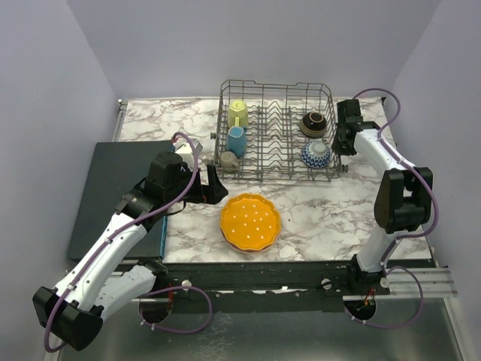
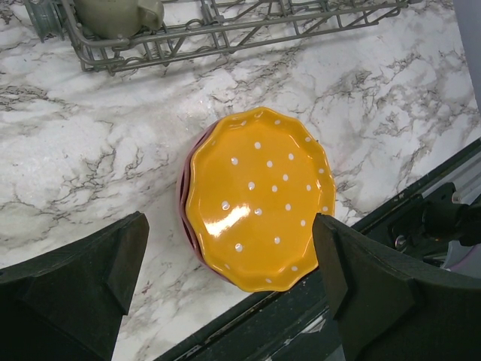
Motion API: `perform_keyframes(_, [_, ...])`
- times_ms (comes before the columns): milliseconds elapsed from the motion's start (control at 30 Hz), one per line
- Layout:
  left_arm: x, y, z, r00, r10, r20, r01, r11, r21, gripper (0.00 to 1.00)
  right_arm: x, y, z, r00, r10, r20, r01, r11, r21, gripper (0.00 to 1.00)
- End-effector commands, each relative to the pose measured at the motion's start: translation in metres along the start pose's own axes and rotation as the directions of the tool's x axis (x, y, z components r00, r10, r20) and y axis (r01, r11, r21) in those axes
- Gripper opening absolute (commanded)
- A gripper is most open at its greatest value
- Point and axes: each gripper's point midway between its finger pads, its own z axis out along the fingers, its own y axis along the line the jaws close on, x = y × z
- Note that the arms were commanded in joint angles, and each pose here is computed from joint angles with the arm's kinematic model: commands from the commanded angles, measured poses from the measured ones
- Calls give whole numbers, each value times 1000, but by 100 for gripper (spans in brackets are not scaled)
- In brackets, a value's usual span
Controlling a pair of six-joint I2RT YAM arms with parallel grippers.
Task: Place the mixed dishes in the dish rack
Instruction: Move the dish rack to the center of the board.
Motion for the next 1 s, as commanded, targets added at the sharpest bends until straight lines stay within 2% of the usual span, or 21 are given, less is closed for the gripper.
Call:
perform_keyframes(0, [-3, 3, -2, 999, 22, 29, -22, 1000, -15, 99, 20, 11, -3, 998, 28, -59, -33, 997, -70, 4])
perform_keyframes(100, [-4, 3, -2, 999, 23, 32, -22, 1000, -17, 99, 23, 13, -8, 997, 40, -60, -45, 994, -96, 0])
perform_keyframes(467, [-4, 5, -3, 999, 24, 37, -23, 999, -24, 99, 50, 28, -29, 992, 75, -102, -97, 967, -235, 0])
perform_keyframes(967, [-6, 9, -3, 999, 25, 46, -23, 999, -47, 99, 99, 58, -67, 979, 99, -179, -169, 883, -438, 0])
